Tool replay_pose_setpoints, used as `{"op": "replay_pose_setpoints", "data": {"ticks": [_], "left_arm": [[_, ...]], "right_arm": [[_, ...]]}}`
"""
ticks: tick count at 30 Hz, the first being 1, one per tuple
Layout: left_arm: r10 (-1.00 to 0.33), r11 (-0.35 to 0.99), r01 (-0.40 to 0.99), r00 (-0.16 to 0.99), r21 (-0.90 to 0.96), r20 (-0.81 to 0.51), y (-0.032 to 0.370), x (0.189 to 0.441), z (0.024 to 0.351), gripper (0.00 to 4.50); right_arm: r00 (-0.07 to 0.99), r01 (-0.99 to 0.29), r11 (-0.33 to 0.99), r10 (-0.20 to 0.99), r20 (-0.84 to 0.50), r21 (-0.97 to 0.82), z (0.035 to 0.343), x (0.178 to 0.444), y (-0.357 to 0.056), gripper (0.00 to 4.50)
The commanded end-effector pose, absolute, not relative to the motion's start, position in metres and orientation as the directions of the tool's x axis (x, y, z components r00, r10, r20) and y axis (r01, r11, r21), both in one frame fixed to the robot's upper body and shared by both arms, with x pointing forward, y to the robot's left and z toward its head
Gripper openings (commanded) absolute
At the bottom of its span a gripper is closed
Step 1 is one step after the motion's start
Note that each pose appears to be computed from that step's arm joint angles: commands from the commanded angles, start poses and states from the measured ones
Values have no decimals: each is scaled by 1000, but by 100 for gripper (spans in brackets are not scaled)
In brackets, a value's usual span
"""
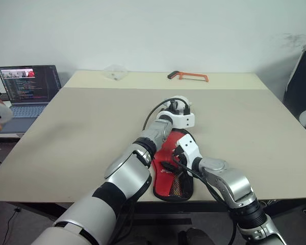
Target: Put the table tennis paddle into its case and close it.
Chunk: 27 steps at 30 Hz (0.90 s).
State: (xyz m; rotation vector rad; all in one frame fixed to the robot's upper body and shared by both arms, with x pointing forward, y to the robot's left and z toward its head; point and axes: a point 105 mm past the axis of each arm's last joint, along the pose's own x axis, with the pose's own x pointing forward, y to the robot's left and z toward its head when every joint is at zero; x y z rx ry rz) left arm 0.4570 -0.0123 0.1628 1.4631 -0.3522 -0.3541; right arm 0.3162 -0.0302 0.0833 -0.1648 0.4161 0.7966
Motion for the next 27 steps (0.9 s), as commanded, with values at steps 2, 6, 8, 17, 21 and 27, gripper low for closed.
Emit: {"op": "replay_pose_setpoints", "data": {"ticks": [2, 6, 8, 17, 21, 27], "left_arm": [[-644, 75, -3, 763, 997, 51, -70, 429, 173, 30], [-697, 110, 76, 716, 991, 22, -83, 417, 160, 29], [-696, 114, 99, 718, 989, 8, -83, 417, 156, 29], [-583, 196, 282, 804, 939, -119, -47, 436, 140, 128], [-577, 205, 275, 809, 939, -112, -37, 441, 148, 280], [-555, 260, 289, 825, 921, -102, -16, 452, 162, 446]], "right_arm": [[543, -724, 685, 641, -542, 85, 48, 301, -29, 450], [548, -721, 688, 640, -539, 83, 48, 302, -29, 450], [552, -719, 690, 639, -535, 82, 49, 303, -29, 450], [567, -714, 697, 636, -523, 74, 50, 312, -30, 450], [570, -717, 694, 638, -517, 67, 51, 316, -30, 450], [574, -719, 693, 638, -513, 58, 52, 323, -33, 450]]}}
